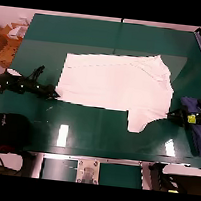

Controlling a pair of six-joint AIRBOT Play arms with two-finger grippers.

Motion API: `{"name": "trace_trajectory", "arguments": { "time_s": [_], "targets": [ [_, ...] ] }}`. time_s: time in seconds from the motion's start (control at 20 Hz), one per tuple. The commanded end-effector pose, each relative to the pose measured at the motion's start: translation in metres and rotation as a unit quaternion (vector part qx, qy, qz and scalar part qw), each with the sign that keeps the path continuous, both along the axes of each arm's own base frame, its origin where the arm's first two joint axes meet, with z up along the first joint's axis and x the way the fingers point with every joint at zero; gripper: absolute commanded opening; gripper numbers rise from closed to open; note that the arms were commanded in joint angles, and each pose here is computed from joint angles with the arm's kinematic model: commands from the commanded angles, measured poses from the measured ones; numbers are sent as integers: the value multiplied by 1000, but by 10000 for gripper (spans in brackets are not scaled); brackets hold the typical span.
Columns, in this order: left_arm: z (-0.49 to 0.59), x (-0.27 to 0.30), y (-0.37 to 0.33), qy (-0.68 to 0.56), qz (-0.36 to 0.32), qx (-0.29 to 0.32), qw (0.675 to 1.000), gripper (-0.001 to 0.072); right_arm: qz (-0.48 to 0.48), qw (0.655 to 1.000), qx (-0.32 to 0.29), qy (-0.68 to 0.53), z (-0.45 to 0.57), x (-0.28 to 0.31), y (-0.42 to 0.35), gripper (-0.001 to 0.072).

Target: Fold the shirts.

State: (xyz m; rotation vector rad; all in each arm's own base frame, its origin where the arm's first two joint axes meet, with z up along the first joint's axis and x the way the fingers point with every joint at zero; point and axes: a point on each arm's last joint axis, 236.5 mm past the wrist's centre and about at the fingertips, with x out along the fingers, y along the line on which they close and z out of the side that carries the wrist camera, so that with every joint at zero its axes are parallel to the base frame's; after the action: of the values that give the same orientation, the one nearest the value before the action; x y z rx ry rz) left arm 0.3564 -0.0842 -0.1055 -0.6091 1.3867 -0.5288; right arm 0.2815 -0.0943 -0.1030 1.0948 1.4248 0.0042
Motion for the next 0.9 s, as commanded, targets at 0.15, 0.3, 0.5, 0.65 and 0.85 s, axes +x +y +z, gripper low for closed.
{"name": "trace_trajectory", "arguments": {
  "time_s": [0.15, 0.3, 0.5, 0.65, 0.85],
  "targets": [
    [5, 1, -4, 1, 3, -12, 1000, 22, 13, 999, -38, -28, -17, 32, 12, 365],
    [5, 1, -4, 2, 4, -12, 1000, 21, 14, 999, -41, -29, -17, 34, 12, 345],
    [5, 1, -4, 3, 4, -13, 1000, 21, 27, 998, -34, -45, -13, 36, 17, 76],
    [33, 5, -11, -13, -11, -34, 999, 20, 28, 996, -2, -87, 16, 56, 24, 14],
    [163, 38, -10, -161, -22, -18, 987, 20, 15, 965, -32, -261, 155, 117, 12, 13]
  ]
}}
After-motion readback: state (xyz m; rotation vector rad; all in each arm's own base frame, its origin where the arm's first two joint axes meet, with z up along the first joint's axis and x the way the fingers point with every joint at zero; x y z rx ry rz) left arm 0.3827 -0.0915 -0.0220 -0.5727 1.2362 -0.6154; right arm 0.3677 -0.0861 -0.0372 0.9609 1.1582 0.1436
